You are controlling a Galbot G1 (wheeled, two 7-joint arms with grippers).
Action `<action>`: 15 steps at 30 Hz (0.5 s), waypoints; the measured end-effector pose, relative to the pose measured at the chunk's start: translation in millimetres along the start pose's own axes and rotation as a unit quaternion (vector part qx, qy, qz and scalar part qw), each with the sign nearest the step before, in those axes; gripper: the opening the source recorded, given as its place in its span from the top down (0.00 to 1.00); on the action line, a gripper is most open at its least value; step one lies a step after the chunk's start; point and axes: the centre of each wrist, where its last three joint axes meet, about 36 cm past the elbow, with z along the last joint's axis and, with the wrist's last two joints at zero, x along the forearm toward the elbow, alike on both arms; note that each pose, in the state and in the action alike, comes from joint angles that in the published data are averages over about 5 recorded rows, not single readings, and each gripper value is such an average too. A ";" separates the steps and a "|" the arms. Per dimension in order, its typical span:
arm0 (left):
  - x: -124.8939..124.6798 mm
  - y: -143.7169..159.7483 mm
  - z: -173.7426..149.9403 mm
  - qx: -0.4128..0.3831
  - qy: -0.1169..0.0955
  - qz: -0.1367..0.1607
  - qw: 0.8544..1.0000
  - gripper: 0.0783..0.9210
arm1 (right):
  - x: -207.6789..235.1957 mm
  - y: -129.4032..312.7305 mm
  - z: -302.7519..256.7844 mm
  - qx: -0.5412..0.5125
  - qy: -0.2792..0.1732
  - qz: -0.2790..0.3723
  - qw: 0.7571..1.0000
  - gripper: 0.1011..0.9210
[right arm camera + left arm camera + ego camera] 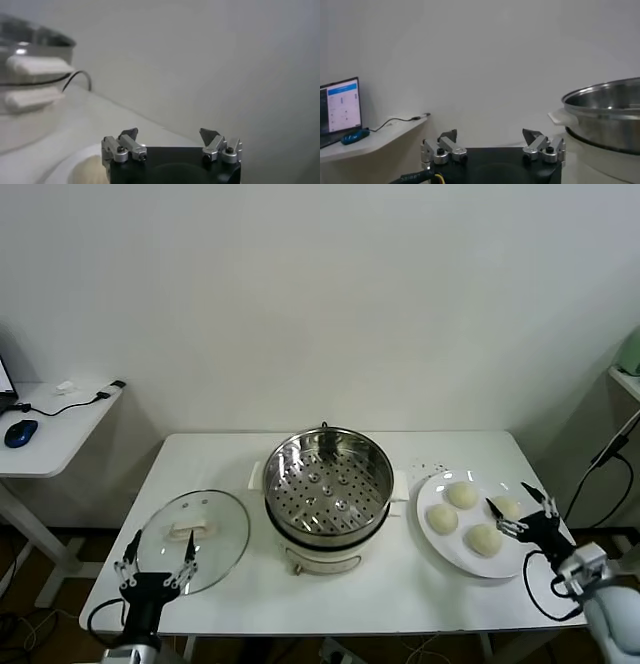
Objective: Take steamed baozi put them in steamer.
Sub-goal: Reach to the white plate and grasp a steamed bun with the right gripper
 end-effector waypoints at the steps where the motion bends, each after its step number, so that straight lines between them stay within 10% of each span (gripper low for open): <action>1: 1.3 0.3 0.9 0.000 0.001 0.000 1.000 0.12 | -7.3 -10.2 -5.8 0.021 0.010 -0.020 1.000 0.12; 15: 9.3 2.3 8.4 0.004 0.015 -0.001 1.000 0.12 | -90.2 -92.6 -72.2 0.201 0.179 -0.264 0.926 0.12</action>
